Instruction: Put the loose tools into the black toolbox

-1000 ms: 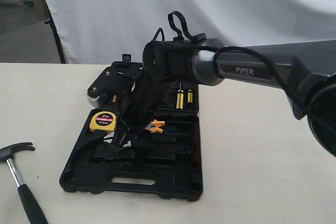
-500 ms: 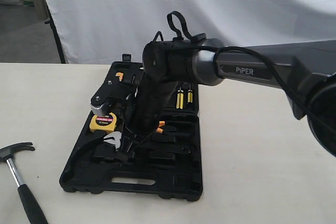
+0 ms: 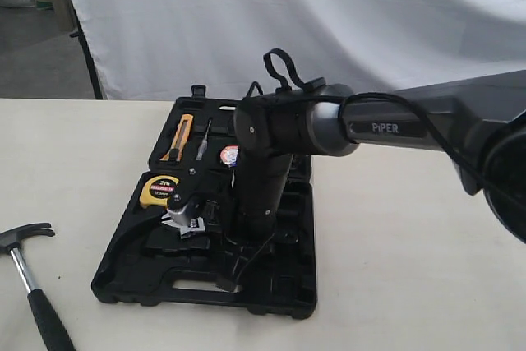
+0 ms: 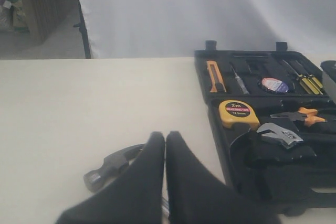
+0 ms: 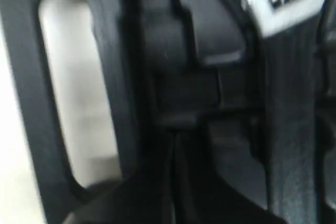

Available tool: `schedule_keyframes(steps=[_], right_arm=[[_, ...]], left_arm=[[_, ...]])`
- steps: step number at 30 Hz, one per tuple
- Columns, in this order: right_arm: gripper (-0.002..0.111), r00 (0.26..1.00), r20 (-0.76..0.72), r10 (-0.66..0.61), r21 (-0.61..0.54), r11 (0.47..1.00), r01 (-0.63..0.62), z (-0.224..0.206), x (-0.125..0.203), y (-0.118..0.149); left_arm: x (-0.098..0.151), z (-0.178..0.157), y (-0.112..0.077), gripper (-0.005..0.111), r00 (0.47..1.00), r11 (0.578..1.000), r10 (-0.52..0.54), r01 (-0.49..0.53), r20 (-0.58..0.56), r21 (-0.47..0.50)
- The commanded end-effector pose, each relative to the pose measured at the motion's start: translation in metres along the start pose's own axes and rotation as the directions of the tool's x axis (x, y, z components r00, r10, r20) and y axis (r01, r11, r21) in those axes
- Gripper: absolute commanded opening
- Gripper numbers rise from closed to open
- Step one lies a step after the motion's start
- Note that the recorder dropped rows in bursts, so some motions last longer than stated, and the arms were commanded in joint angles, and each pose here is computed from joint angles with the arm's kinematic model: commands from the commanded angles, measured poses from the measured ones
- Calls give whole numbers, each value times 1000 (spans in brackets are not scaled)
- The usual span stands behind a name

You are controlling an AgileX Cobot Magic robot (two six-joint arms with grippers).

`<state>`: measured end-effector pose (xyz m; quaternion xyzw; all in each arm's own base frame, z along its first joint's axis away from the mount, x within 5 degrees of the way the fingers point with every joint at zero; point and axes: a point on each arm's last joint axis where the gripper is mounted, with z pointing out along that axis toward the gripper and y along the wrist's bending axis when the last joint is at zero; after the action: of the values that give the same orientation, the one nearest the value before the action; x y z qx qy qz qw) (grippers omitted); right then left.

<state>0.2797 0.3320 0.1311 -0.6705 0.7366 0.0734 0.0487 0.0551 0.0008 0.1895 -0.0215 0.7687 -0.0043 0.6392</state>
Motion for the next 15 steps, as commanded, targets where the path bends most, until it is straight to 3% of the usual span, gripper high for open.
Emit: schedule_keyframes(steps=[1,9,15], right_arm=[[0,998,-58,-15,-22,1000,13,4,12,5],[0,995,-77,-57,26,998,59,-24,14,5],[0,991,126,-49,144,989,31,-54,-2,2]], left_arm=[[1,0,0,1,1000,1000,-1,1,2,7],[1,0,0,1,1000,1000,-1,1,2,7],[1,0,0,1,1000,1000,-1,1,2,7]])
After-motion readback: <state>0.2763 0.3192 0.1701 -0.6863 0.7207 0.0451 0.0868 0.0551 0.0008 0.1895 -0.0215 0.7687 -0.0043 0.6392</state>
